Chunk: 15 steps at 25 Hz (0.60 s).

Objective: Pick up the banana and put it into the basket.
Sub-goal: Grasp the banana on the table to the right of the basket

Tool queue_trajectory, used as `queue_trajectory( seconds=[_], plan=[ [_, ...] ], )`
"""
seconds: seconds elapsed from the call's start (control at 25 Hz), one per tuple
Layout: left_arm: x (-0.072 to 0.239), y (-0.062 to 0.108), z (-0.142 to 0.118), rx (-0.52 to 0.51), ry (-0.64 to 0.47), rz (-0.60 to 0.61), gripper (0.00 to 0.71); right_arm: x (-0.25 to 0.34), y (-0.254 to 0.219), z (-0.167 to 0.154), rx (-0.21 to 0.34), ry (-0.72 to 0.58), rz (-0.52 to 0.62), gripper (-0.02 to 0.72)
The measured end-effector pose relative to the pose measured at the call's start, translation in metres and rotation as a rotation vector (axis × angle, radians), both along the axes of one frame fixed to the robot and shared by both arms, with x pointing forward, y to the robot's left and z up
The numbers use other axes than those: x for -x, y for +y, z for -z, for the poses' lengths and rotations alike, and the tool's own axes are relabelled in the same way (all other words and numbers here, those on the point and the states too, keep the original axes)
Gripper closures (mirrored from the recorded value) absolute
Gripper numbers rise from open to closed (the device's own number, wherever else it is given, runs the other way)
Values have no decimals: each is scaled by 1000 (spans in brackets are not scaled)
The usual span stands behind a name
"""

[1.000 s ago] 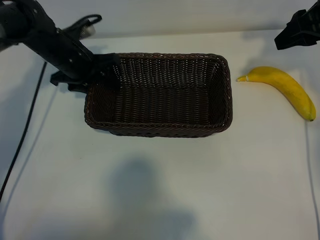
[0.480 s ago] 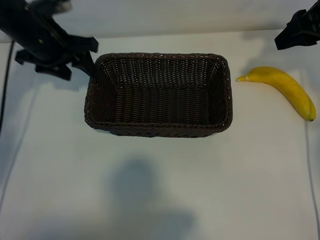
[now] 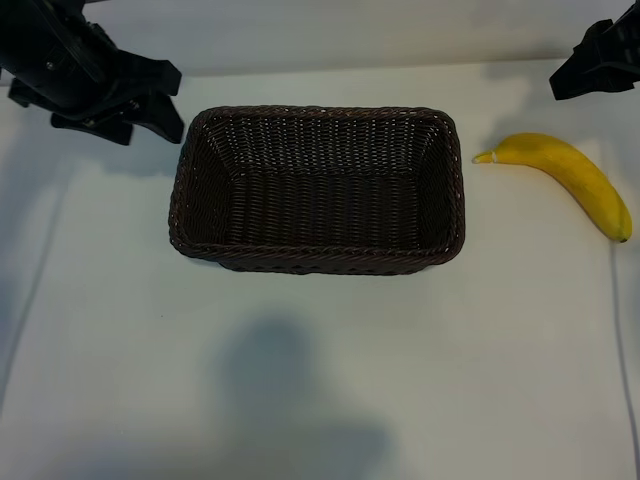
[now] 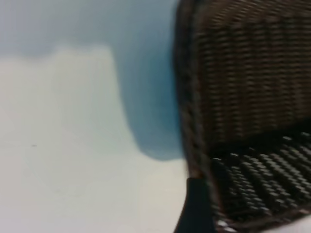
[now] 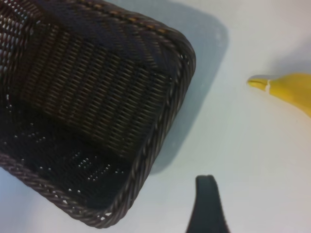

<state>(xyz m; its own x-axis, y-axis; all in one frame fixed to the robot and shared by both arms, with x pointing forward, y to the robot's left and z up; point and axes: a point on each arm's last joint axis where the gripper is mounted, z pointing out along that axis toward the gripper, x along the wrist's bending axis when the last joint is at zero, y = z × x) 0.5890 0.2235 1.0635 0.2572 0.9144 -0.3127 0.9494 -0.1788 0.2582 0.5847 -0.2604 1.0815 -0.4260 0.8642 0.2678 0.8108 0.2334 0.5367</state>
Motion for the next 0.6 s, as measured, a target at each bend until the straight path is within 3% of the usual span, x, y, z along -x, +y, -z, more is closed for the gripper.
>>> queue_trajectory(
  seconds=[0.28,0.6],
  plan=[
    [20,-7,-31,72,-75,67,113,0,0,0,5,0,-1,181],
    [21,-7,-34,74,-83,76,114,-1,-1,0,23,-15,-10,181]
  ],
)
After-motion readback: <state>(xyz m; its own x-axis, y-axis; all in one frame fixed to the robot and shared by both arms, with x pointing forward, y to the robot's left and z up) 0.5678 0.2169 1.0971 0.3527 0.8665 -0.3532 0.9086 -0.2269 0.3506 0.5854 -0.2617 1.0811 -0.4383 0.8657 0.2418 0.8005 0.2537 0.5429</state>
